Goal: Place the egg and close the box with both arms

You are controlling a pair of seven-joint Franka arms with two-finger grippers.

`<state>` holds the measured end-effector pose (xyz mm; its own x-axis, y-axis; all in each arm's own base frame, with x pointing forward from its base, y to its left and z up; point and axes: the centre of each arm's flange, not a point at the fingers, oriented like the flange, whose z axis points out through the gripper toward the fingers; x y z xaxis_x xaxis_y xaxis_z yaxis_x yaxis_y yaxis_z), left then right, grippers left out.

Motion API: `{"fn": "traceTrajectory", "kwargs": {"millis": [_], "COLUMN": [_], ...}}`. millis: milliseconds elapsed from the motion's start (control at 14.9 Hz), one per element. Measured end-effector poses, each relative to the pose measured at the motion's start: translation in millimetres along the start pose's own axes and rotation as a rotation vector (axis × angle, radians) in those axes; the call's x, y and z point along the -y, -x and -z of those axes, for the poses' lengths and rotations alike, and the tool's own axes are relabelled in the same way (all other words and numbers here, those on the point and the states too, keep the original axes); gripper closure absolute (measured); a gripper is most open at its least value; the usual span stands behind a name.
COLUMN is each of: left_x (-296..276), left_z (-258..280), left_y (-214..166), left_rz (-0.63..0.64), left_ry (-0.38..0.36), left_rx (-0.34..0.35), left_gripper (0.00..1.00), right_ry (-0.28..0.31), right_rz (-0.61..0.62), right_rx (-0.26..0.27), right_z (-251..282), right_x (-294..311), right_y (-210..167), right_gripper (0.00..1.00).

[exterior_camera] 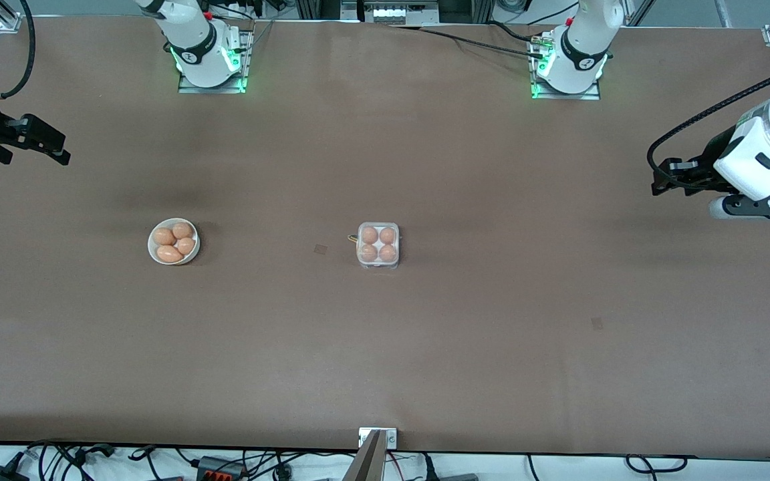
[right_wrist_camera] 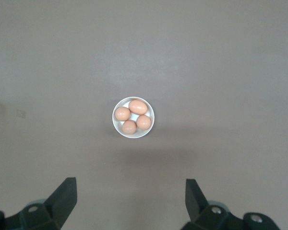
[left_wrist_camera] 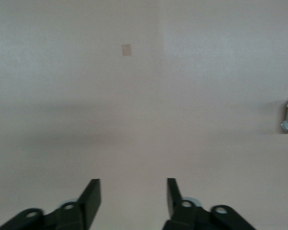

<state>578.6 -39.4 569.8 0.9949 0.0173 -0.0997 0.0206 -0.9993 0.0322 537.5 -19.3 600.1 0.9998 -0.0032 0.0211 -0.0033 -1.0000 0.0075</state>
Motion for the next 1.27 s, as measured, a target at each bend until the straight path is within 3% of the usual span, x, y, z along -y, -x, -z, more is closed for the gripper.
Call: {"fn": "traceTrajectory", "kwargs": {"millis": [201, 268, 535, 1272], "left_x": [-7, -9, -8, -8], "left_z": [1, 1, 7, 14], "left_y": [2, 3, -1, 0], "left_rz": [-0.007, -0.007, 0.003, 0.003], "left_ry": [-0.001, -0.001, 0.003, 0.004], "left_rx": [0.008, 0.007, -0.029, -0.041], "left_gripper": [0.03, 0.00, 0.00, 0.00], "right_ry": [0.000, 0.000, 0.000, 0.000], "right_rz": [0.000, 0.000, 0.000, 0.000], "right_rx": [0.001, 0.003, 0.009, 0.009], "right_z": [-1, -1, -5, -5], "right_x": [0, 0, 0, 0], "right_y": [0, 0, -1, -1], "right_gripper": [0.00, 0.00, 0.00, 0.00]}}
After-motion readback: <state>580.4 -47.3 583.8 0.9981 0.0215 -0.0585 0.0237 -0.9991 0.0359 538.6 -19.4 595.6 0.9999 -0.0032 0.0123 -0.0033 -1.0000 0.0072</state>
